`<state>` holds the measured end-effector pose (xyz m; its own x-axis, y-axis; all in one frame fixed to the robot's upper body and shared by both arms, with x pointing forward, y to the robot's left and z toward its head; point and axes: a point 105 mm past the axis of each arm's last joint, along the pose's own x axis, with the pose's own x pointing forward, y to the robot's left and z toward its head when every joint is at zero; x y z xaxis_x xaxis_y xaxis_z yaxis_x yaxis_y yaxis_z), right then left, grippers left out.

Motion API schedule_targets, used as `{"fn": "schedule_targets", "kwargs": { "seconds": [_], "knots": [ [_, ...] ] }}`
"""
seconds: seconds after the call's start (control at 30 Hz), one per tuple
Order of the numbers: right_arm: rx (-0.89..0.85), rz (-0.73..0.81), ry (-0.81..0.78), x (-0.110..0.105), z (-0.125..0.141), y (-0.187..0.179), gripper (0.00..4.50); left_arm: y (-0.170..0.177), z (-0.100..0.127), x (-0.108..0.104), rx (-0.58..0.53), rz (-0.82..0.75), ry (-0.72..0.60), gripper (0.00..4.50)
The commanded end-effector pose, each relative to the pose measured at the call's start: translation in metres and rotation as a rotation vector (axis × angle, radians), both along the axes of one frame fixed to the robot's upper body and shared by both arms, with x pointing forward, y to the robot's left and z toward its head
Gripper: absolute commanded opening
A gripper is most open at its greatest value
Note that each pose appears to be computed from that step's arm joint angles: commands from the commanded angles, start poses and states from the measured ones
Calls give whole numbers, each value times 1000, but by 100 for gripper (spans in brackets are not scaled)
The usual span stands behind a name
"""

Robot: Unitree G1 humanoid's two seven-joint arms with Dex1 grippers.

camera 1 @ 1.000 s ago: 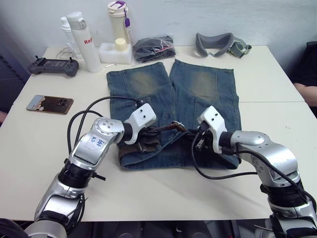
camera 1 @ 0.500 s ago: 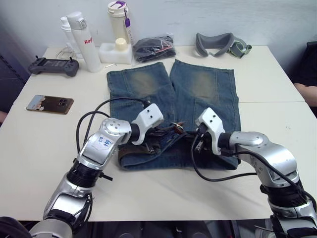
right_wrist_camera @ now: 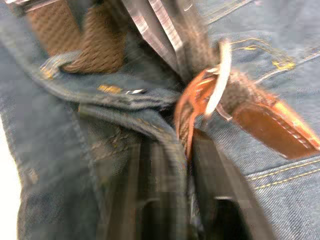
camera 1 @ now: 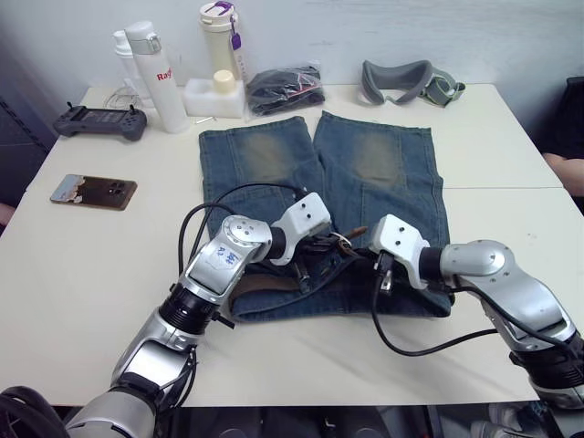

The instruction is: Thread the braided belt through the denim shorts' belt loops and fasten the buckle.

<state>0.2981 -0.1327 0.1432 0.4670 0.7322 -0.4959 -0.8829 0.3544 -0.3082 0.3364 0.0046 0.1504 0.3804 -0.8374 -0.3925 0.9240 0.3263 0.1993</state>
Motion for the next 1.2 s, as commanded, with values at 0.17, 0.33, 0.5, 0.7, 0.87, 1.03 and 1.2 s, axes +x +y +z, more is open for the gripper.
{"fn": "schedule_targets", "kwargs": {
  "seconds": [0.17, 0.33, 0.5, 0.7, 0.87, 1.03, 1.2],
  "knots": [
    [-50, 36, -24, -4, 38, -46, 444, -4, 20, -3, -32, -31, -81, 0],
    [-92, 20, -235, 23, 65, -48, 444, -8, 24, -4, -42, -46, -103, 0],
    [-158, 91, -319, 37, 66, -34, 444, -13, 27, -4, -37, -63, -136, 0],
    [-177, 172, -332, 39, 59, -21, 394, -20, 32, -4, -42, -77, -162, 0],
    [-165, 195, -339, 39, 59, -18, 195, -25, 31, -6, -44, -91, -160, 0],
    [-174, 199, -352, 40, 60, -20, 3, -23, 33, 0, -50, -72, -153, 0],
    [-242, 178, -388, 45, 58, -36, 0, -13, 46, -1, -128, -71, -84, 182]
  ]
}}
